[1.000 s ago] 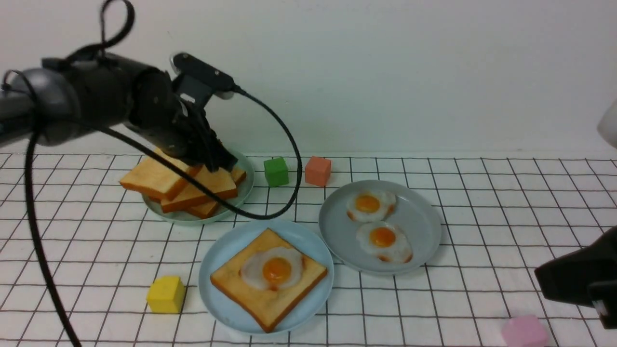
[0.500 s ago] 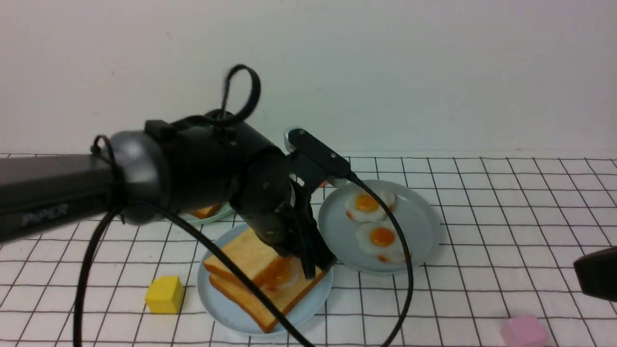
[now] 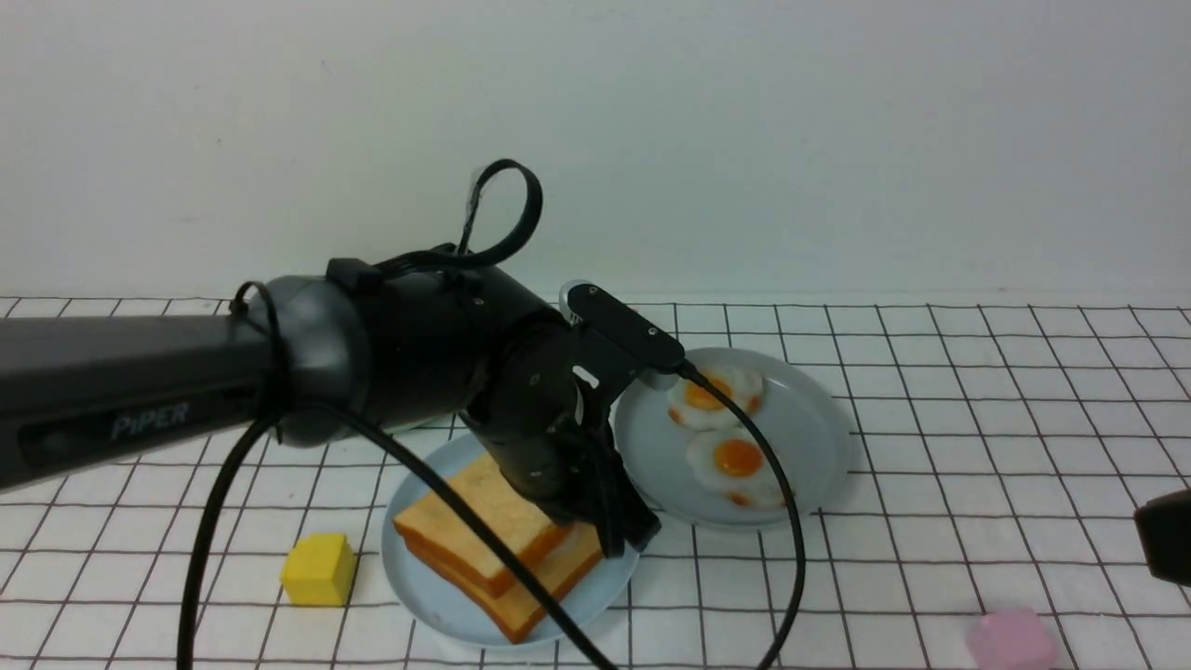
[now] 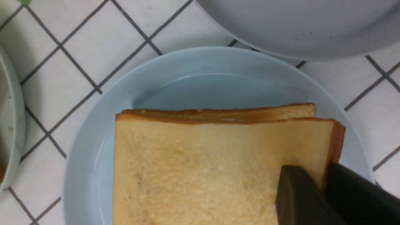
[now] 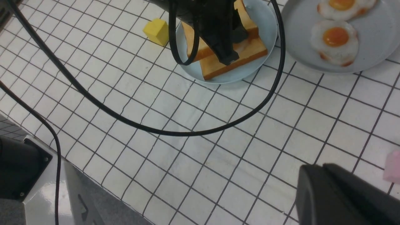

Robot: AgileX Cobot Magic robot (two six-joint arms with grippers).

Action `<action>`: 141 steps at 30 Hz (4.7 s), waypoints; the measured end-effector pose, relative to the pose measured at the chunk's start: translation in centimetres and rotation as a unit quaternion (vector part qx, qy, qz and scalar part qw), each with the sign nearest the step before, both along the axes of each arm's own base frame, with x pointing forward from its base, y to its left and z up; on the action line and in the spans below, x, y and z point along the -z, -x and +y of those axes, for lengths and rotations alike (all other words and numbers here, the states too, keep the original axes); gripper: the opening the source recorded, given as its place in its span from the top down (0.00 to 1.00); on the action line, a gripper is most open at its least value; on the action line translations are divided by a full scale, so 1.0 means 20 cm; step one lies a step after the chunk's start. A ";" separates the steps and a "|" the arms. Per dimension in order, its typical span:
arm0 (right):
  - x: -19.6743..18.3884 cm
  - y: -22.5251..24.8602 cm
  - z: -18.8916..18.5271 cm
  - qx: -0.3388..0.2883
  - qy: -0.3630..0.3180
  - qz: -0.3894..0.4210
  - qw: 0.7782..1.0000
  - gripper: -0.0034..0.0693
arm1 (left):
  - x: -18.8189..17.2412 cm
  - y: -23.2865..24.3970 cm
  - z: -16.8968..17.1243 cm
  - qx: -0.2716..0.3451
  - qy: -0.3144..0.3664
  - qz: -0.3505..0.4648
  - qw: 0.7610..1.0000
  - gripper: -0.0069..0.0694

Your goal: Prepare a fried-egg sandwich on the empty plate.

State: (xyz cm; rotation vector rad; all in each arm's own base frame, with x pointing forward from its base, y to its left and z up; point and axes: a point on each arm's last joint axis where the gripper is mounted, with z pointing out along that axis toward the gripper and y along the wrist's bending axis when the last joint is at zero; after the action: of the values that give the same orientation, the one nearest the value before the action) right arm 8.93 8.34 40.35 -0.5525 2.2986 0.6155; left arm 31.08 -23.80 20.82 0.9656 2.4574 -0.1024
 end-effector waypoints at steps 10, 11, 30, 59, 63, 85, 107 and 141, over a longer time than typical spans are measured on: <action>0.01 0.01 0.00 -0.002 0.008 0.009 1.000 0.89 | -0.02 0.01 0.00 -0.035 0.019 0.010 0.999 0.35; 0.01 0.01 0.00 -0.002 0.010 0.011 1.000 0.89 | -0.04 0.02 0.01 -0.037 0.022 0.010 0.999 0.35; -0.02 0.18 -0.21 0.074 0.020 -0.007 0.997 0.93 | -0.79 1.12 0.82 -0.046 0.438 -0.257 0.860 0.93; -0.04 0.43 -0.46 0.156 -0.042 -0.105 0.981 0.94 | -0.03 1.30 0.96 -0.071 0.412 -0.204 0.885 0.93; 0.03 0.44 -0.49 0.252 -0.018 -0.160 0.954 0.95 | -0.03 1.30 0.96 -0.071 0.408 -0.199 0.888 0.93; 1.15 0.19 -0.42 0.342 0.016 -0.226 0.912 0.97 | -0.02 1.30 0.96 -0.071 0.407 -0.198 0.889 0.92; 1.15 0.19 -0.42 0.343 0.010 -0.224 0.912 0.95 | -0.02 1.30 0.96 -0.071 0.407 -0.198 0.889 0.89; 1.15 0.19 -0.42 0.343 0.011 -0.224 0.912 0.92 | 0.20 1.29 1.16 -0.370 0.296 -0.277 0.836 0.93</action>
State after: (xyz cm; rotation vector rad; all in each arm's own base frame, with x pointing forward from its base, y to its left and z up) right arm 5.21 0.00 17.35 0.1233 1.8740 0.0960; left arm 5.20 -0.50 16.87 -0.2345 1.8851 -0.2538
